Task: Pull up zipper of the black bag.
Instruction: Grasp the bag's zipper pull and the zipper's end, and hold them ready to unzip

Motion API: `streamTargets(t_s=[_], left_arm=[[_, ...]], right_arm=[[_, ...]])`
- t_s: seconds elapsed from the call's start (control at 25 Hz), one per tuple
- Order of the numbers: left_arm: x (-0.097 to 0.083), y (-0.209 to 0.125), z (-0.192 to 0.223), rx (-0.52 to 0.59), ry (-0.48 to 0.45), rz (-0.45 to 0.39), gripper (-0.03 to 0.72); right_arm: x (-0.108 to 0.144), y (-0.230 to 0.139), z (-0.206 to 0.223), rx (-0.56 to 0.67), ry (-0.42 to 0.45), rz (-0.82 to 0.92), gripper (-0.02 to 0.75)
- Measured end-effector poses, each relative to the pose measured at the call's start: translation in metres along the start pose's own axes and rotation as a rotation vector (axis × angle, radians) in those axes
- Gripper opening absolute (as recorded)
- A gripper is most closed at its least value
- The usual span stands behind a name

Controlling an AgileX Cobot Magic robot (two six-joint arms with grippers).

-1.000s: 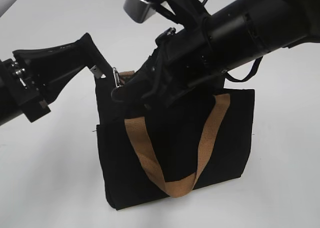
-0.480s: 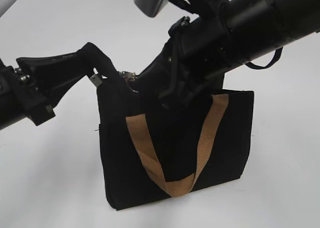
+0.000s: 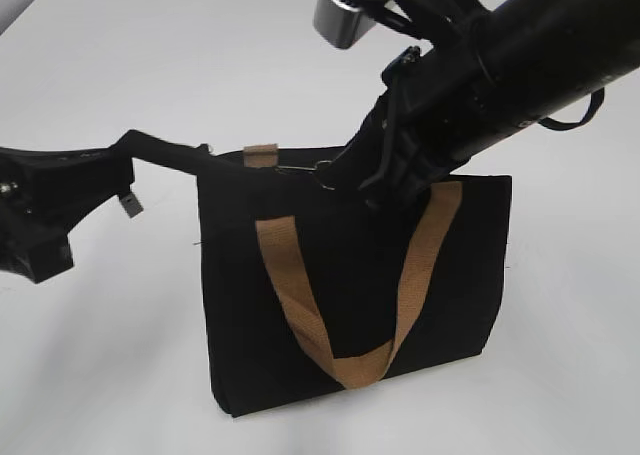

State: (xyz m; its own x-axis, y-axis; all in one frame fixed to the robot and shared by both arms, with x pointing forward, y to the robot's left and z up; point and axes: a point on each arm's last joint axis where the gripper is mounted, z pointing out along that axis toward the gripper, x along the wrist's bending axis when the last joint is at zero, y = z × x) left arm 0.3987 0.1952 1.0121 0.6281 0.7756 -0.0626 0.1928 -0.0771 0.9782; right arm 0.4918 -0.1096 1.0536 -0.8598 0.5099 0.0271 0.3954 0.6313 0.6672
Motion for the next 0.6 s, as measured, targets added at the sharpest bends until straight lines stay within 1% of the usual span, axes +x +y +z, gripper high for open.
streamTargets(t_s=[0.08,0.2,0.4,0.6], left_arm=[[0.003,-0.003,-0.006,0.061,0.049,-0.004,0.004],[0.007,-0.008,-0.010,0.135,0.096,-0.013,0.004],[0.010,-0.013,-0.011,0.181,0.138,-0.080,0.004],[0.012,-0.017,-0.009,0.217,0.153,-0.102,0.004]], right_arm=[[-0.007,-0.004,-0.002,0.013,-0.012,0.019,-0.001],[-0.017,-0.009,-0.006,0.027,-0.026,0.049,-0.001],[-0.038,-0.020,-0.015,0.051,-0.052,0.140,-0.001],[-0.060,-0.034,-0.027,0.071,-0.086,0.245,-0.001]])
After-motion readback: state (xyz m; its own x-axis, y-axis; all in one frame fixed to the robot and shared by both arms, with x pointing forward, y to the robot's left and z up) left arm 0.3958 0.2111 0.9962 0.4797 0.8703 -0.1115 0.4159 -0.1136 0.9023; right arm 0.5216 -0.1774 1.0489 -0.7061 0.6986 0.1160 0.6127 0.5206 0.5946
